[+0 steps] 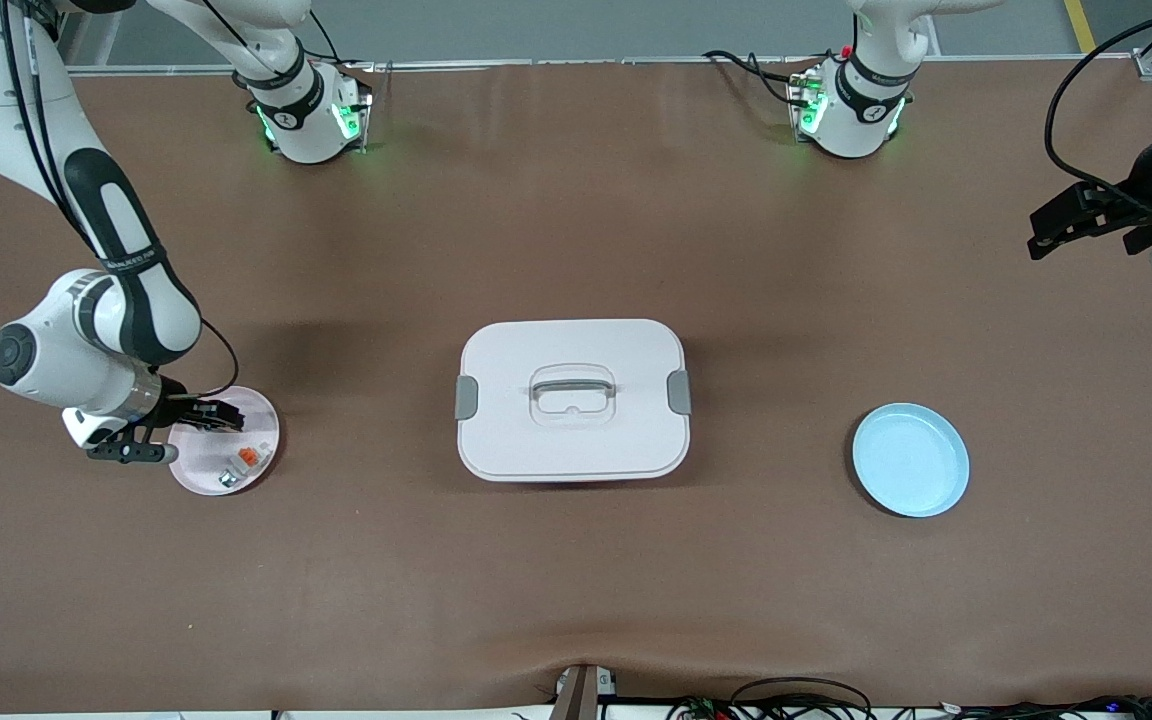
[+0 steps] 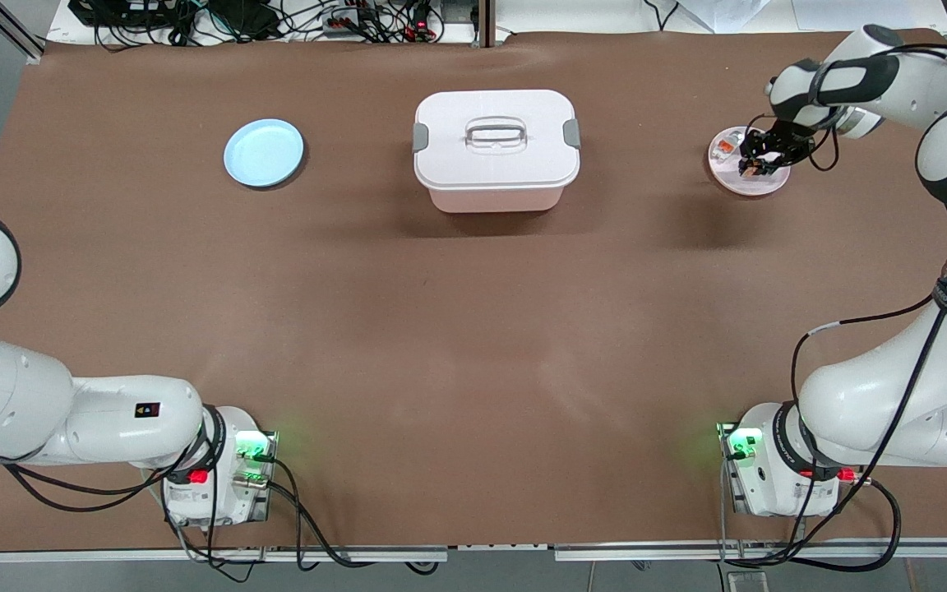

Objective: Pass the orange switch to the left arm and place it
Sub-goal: 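Lift the switch with the right gripper while the left gripper approaches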

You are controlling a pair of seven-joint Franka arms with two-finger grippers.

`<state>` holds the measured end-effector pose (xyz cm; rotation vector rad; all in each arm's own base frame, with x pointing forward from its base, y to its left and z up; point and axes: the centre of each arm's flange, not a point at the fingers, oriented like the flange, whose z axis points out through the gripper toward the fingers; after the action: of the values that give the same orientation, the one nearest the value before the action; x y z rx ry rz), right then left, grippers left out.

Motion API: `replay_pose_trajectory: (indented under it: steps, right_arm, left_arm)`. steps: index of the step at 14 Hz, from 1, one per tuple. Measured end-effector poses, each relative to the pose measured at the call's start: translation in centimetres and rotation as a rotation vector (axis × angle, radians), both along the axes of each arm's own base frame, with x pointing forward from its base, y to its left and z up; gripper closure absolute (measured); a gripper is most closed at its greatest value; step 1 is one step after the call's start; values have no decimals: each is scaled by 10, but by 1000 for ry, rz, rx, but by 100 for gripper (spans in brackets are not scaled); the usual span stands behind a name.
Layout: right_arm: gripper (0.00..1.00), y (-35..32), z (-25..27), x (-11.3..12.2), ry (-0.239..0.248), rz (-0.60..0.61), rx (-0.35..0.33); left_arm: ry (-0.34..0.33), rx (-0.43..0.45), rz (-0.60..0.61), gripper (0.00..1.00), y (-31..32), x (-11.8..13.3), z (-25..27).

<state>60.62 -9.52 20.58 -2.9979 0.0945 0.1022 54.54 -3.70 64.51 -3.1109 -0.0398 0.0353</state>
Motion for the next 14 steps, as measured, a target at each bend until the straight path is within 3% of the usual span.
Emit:
replay_pose_trajectory:
  steps: [5, 11, 14]
  right_arm:
    - [28, 16, 75, 15, 105, -139, 28]
    - [28, 163, 168, 6, 192, -382, -28]
    - [28, 221, 203, 3, 215, -492, -10]
  left_arm:
    - [-2, 0, 0, 0, 0, 0, 0]
    - [-2, 0, 0, 0, 0, 0, 0]
    - [-2, 0, 0, 0, 0, 0, 0]
